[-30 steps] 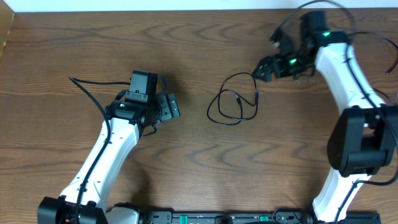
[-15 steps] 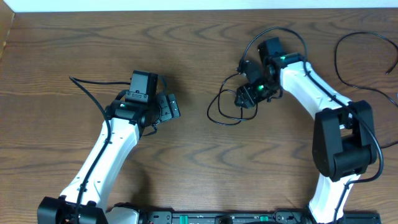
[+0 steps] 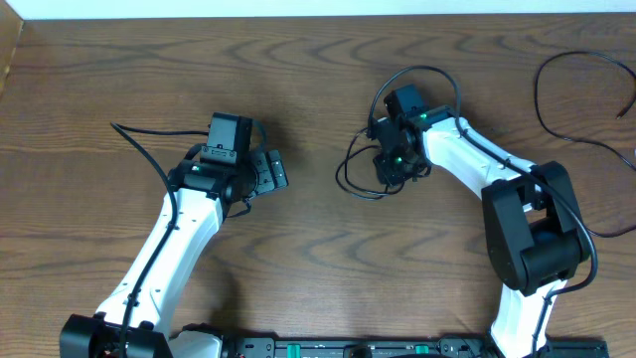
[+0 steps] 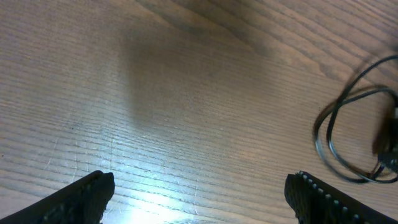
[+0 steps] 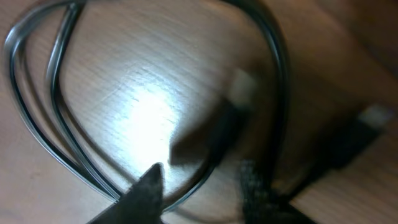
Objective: Untangle cables
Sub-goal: 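Reach the right gripper to the black cable coil and grasp it, then carry the black cable to the upper right with the right gripper and release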
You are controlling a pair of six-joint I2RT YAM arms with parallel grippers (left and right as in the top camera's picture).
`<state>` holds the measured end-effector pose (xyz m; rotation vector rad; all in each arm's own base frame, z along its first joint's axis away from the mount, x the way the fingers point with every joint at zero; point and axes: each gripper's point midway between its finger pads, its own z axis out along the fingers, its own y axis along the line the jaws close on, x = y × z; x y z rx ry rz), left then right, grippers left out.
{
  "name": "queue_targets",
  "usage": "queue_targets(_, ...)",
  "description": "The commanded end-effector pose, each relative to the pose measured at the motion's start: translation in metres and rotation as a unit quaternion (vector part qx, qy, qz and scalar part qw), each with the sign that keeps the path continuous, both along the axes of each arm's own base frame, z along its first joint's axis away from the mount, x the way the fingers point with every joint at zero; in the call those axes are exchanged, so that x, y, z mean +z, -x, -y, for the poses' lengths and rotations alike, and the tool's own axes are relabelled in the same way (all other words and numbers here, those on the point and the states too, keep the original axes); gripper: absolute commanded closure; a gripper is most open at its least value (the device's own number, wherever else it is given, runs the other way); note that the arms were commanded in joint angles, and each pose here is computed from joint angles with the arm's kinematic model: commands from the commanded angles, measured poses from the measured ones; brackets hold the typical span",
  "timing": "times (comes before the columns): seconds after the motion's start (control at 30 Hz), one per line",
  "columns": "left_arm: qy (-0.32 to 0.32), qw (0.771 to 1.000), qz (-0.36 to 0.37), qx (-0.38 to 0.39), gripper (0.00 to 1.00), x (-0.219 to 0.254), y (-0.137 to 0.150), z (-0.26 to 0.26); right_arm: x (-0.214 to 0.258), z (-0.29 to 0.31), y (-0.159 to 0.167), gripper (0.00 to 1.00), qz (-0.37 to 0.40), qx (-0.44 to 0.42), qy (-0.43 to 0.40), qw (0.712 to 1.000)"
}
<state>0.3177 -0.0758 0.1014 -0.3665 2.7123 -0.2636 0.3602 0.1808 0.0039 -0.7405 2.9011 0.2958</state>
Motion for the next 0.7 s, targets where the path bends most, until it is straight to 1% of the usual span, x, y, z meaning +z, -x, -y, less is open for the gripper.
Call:
queue_targets(0.0, -0.003, 1.000, -0.003, 0.007, 0.07, -0.002, 0.001, -0.003, 0.002, 0.011, -0.009, 0.78, 0.016, -0.081, 0.025, 0.996)
queue_targets(0.1, -0.003, 1.000, -0.003, 0.007, 0.07, -0.002, 0.001, -0.003, 0.002, 0.009, -0.014, 0.81, 0.020, -0.121, 0.018, 0.992)
queue_targets(0.17, -0.003, 1.000, -0.003, 0.007, 0.07, -0.002, 0.001, -0.003, 0.001, 0.007, -0.015, 0.81, 0.023, -0.128, 0.017, 0.991)
queue_targets(0.27, -0.003, 1.000, -0.003, 0.007, 0.07, -0.002, 0.001, -0.003, -0.004, 0.011, -0.014, 0.80, 0.029, -0.148, 0.044, 0.988)
queue_targets(0.3, -0.003, 1.000, -0.003, 0.007, 0.07, -0.002, 0.001, -0.003, -0.009, 0.015, -0.012, 0.80, 0.026, -0.163, 0.061, 0.984)
queue_targets(0.4, -0.003, 1.000, -0.003, 0.007, 0.06, -0.002, 0.001, -0.003, -0.017, 0.016, -0.005, 0.81, 0.014, -0.186, 0.078, 0.979)
queue_targets(0.43, -0.003, 1.000, -0.003, 0.007, 0.07, -0.002, 0.001, -0.003, -0.020, 0.016, -0.003, 0.82, 0.010, -0.190, 0.080, 0.979)
queue_targets(0.47, -0.003, 1.000, -0.003, 0.007, 0.07, -0.002, 0.001, -0.003, -0.021, 0.016, -0.001, 0.86, 0.006, -0.192, 0.082, 0.978)
queue_targets(0.53, -0.003, 1.000, -0.003, 0.007, 0.07, -0.002, 0.001, -0.003, -0.022, 0.017, -0.001, 0.99, 0.005, -0.199, 0.084, 0.976)
queue_targets(0.67, -0.003, 1.000, -0.003, 0.007, 0.07, -0.002, 0.001, -0.003, -0.015, 0.017, -0.008, 0.99, 0.013, -0.208, 0.078, 0.975)
